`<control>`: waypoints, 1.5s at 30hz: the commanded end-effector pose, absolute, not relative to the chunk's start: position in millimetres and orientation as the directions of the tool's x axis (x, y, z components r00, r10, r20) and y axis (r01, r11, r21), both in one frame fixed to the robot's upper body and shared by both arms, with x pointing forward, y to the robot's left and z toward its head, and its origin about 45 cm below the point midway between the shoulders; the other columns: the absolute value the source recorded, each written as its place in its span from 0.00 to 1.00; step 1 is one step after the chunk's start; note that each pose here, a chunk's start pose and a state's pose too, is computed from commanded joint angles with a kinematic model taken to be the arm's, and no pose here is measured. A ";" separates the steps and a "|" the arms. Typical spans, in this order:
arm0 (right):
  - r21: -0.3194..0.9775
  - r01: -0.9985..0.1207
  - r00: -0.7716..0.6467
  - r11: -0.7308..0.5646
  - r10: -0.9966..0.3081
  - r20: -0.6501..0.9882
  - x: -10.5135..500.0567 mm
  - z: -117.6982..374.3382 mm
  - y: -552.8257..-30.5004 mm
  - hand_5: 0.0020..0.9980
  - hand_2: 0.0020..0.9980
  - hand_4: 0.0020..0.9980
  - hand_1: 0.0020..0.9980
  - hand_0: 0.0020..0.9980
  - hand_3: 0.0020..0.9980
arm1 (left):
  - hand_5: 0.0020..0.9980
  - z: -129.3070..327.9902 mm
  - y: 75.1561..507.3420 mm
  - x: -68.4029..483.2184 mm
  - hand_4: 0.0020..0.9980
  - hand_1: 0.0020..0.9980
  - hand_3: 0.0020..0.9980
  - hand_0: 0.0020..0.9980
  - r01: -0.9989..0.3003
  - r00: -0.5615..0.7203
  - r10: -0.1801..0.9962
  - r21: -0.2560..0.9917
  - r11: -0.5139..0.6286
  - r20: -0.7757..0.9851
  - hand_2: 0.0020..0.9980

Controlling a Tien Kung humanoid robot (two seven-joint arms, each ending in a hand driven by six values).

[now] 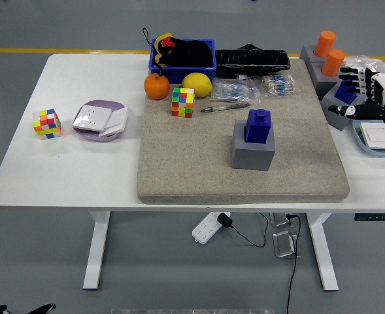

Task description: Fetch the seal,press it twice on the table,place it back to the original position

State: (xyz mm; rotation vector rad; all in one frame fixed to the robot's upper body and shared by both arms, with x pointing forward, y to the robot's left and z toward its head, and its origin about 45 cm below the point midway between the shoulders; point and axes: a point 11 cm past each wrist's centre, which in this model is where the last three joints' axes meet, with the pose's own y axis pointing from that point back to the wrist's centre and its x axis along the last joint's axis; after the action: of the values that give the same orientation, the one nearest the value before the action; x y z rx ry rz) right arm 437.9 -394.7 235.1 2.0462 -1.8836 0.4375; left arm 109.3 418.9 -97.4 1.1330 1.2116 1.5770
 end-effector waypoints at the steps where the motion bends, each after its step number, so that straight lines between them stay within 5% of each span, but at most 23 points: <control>1: 0.026 -0.998 0.069 -0.064 -0.898 0.435 436.7 236.2 -399.0 0.02 0.78 1.00 0.81 0.80 0.78 | 0.42 -97.4 418.8 109.6 0.68 0.79 0.80 0.81 -0.085 -0.252 0.953 0.977 -0.193 0.166 0.76; 20: -0.016 -0.992 -0.124 0.128 -0.907 0.402 397.6 243.1 -470.7 0.04 0.76 1.00 0.78 0.80 0.76 | 0.42 -97.5 416.9 112.1 0.68 0.79 0.80 0.81 -0.092 -0.253 0.953 0.977 -0.192 0.163 0.76; 45: -0.094 -0.984 -0.179 0.154 -0.905 0.385 377.4 268.6 -480.2 0.08 0.73 0.98 0.75 0.79 0.73 | 0.42 -96.8 418.1 113.1 0.68 0.79 0.80 0.82 -0.090 -0.246 0.954 0.976 -0.197 0.170 0.76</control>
State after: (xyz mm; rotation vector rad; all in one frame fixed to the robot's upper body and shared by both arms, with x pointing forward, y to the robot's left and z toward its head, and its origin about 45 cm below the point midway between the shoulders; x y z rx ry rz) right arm 377.4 -480.2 268.6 1.8397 -2.1926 0.4767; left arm 113.1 418.1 -96.8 1.1346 1.2013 1.5774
